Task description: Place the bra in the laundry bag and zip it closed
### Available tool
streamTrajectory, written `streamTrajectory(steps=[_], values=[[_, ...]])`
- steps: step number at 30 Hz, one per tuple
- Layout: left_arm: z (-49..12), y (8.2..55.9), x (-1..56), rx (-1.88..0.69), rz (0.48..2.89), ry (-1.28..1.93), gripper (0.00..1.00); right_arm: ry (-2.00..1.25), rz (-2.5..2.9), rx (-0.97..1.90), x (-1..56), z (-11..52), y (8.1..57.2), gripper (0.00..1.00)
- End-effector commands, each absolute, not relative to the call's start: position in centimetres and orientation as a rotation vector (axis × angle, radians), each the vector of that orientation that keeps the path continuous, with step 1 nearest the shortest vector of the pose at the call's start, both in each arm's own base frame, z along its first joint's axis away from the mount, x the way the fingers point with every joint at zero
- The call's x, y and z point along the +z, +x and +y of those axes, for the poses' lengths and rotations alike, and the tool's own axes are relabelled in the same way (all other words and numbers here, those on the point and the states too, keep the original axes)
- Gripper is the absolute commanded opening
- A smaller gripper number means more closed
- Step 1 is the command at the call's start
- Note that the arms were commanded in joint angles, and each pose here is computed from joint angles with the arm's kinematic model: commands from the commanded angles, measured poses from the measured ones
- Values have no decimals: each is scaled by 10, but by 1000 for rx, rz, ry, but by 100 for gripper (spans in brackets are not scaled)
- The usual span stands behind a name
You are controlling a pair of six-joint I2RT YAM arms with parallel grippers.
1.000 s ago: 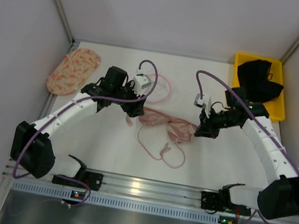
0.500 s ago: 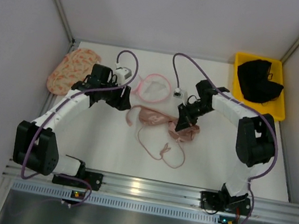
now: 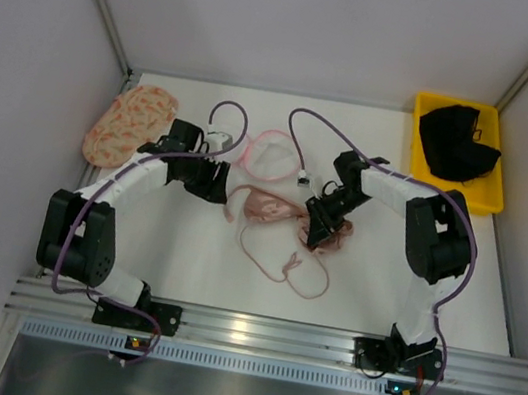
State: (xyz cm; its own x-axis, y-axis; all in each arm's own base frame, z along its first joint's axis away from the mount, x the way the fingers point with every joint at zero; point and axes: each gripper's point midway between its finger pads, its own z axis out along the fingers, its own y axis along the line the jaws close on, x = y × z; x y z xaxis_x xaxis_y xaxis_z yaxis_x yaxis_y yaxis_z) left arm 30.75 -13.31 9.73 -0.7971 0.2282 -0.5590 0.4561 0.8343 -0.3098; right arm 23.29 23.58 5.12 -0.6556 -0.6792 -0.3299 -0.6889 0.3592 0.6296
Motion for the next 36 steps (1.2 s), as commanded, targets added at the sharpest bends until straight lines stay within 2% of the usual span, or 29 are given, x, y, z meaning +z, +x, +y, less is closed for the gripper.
streamTrajectory(steps=[1,5,12,24,36], values=[[-129,307,86,-577,2531,525,58,-1338,2542,1176,68,237,234,27],[-132,302,78,-533,2582,504,58,-1308,2491,1115,93,240,243,52],[-152,294,71,-472,2572,627,59,-1286,2453,1067,114,238,246,65],[-155,295,40,-348,2685,599,52,-1243,2440,955,136,222,264,66],[-168,315,31,-389,2691,525,51,-1185,2445,927,147,200,273,67]])
